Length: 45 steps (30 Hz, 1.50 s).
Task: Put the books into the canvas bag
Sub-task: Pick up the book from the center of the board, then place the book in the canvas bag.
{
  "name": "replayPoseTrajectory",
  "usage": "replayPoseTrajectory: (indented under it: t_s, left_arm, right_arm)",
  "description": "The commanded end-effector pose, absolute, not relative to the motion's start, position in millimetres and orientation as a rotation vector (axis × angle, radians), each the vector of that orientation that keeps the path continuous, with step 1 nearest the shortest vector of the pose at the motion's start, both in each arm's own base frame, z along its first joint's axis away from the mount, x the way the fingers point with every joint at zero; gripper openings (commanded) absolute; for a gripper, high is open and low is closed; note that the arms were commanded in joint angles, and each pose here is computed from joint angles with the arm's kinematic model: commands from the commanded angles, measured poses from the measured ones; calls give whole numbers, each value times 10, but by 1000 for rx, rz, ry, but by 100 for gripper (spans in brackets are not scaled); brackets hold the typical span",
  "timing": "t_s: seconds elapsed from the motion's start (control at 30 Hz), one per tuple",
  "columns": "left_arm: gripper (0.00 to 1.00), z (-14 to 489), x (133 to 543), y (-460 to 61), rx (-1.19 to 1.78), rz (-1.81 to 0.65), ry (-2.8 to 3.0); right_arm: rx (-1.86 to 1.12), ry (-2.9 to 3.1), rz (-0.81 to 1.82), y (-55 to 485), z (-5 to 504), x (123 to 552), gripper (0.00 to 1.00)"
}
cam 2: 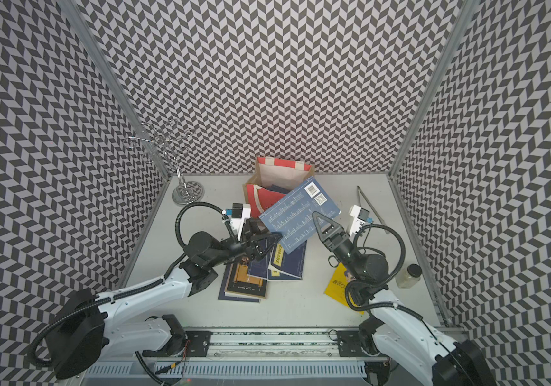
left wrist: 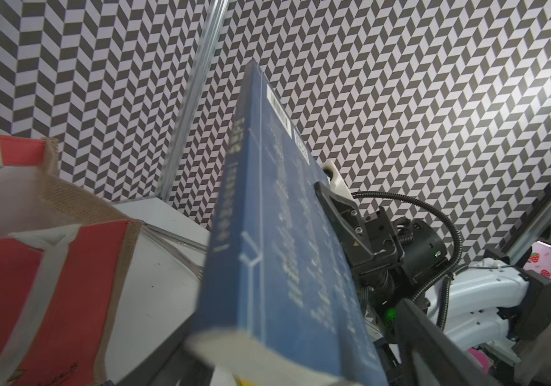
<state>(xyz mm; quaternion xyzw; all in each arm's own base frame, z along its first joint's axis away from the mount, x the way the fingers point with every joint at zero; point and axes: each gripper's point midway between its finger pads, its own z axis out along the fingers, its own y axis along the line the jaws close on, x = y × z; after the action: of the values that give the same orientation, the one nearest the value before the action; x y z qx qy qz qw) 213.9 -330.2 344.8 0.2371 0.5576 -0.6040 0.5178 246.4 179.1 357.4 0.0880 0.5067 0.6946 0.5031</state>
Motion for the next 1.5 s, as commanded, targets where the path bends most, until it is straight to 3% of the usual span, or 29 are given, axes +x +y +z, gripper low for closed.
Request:
replayPoseTrajectory:
  t_s: [0.0, 0.3, 0.37, 0.43, 0.53, 0.57, 0.7, 0.87, 1.0, 1.17, 1.33, 1.47]
  left_arm:
    - [73, 3638, 2098, -3359, 574, -1472, 1274]
    - [23, 3591, 2203, -3413, 552, -1440, 1333]
    - [11, 3633, 2245, -3401, 552, -1418, 1334]
    - [0, 3685, 2337, -3355, 548, -1383, 1344]
    - [0, 3841, 2562, -3144, 534, -1319, 1343]
    - [0, 3935, 2670, -3023, 525, -1293, 1338]
    - [0, 4299, 3120, -2572, 531, -1176, 1353]
    - [0, 4417, 3708, -2363, 677, -1121, 1489]
    - [0, 4286, 4053, -2350, 780, -1181, 1614]
    - [0, 3944, 4621, -2337, 795, -1052, 1824]
    - [0, 3847, 4902, -2378, 801, -1053, 1873]
    - [0, 3614, 4895, -2467, 826, -1084, 1910]
  right_arm:
    - [220, 1113, 1622, 1673, 3732, 2418, 0]
    - [200, 1091, 1549, 1686, 3752, 2432, 0]
    - [185, 1097, 1548, 1712, 3757, 2434, 12]
    - [176, 1103, 1545, 1729, 3760, 2436, 36]
    - [220, 1149, 1501, 1715, 3708, 2534, 70]
    - [238, 1174, 1473, 1706, 3679, 2582, 77]
    - [236, 1300, 1362, 1673, 3549, 2756, 90]
    - [206, 1427, 1270, 1594, 3360, 2918, 100]
    - [149, 1518, 1158, 1523, 3270, 3031, 99]
    - [40, 1590, 986, 1467, 3252, 3111, 99]
    - [-19, 1631, 924, 1480, 3206, 3120, 99]
    - [-19, 1656, 916, 1476, 3107, 3108, 99]
